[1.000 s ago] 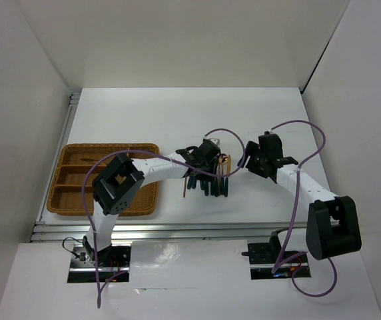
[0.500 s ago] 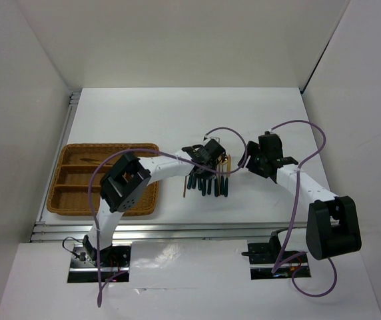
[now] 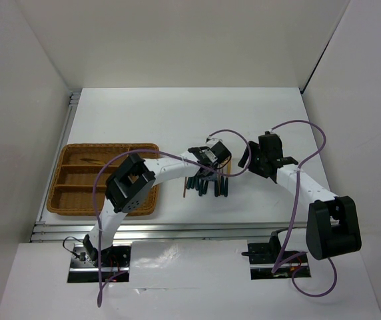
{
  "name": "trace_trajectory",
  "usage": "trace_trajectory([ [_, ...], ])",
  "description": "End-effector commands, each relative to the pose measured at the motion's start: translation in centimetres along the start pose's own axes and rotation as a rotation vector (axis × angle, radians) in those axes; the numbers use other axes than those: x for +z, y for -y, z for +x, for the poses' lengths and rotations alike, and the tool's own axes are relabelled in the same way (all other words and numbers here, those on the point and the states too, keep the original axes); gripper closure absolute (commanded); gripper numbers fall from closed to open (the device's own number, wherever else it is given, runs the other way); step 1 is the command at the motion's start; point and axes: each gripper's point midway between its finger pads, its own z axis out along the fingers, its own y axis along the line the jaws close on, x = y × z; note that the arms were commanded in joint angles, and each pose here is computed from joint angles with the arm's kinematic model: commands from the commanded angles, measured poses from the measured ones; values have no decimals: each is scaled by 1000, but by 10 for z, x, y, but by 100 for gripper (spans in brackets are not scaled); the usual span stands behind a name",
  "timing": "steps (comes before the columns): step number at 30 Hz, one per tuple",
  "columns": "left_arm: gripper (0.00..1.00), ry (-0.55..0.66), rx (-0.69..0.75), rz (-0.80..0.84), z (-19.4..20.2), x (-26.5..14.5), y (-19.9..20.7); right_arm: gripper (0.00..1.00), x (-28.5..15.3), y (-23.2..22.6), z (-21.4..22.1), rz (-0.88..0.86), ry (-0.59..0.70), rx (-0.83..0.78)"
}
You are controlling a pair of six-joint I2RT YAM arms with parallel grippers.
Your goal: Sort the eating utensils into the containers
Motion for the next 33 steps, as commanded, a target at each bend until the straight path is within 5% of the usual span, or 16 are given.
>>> trace_trajectory([
  [1,68,-61,11,-47,19,10,-7,24,-3,0,-10,-1,40,-6],
  [6,76,-66,-2,-27,20,10,-3,24,-3,0,-10,-1,40,-6],
  [20,76,209,-220,180,-72,-94,-6,21,-42,-9,-40,-23,171,22],
  [27,76,316,-401,236,-103,-143,-55,18,-54,-12,-46,-45,206,24],
  [33,74,499,-708,100,-114,-175,-164,18,-47,-18,-41,-71,170,19],
])
